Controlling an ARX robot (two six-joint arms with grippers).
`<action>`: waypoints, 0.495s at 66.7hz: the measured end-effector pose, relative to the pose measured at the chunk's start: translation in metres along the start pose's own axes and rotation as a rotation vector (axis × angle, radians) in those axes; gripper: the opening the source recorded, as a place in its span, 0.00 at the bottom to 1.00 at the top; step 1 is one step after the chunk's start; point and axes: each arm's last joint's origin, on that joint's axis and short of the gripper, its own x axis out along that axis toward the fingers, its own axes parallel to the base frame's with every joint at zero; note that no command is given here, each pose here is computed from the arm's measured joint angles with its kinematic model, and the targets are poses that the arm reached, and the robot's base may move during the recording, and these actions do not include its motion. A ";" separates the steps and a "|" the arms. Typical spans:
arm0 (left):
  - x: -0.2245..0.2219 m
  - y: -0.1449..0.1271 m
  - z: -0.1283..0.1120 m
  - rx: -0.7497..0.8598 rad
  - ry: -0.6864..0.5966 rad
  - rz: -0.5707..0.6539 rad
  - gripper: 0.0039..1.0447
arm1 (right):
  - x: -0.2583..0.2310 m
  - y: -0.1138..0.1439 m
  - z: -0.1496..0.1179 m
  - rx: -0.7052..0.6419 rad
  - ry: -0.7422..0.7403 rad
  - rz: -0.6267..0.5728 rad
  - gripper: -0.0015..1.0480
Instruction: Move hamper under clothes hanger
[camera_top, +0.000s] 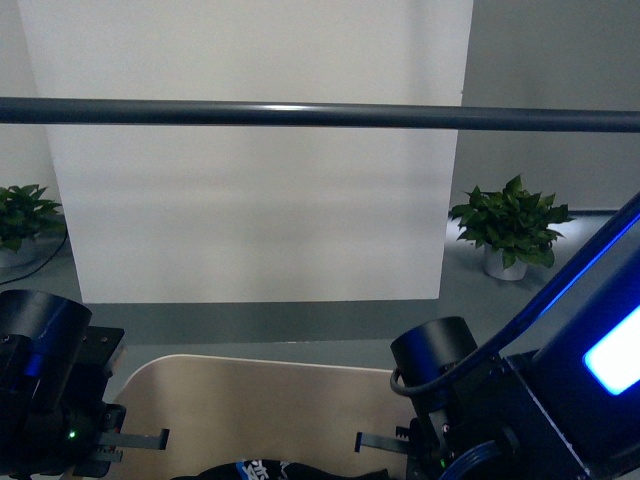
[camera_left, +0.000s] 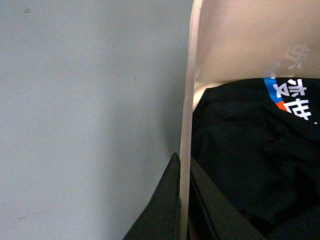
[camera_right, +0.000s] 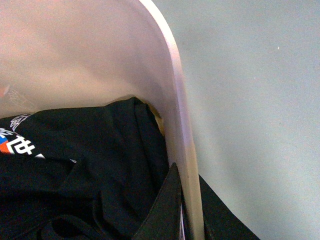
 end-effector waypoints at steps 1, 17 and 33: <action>0.000 0.000 -0.001 0.002 0.001 -0.001 0.04 | 0.003 -0.001 -0.003 0.001 0.007 -0.003 0.03; -0.001 -0.003 -0.009 0.020 0.019 0.006 0.04 | 0.015 -0.002 -0.019 0.016 0.039 -0.005 0.03; 0.005 -0.011 -0.021 0.035 0.047 -0.006 0.04 | 0.027 -0.006 -0.025 0.031 0.048 -0.011 0.03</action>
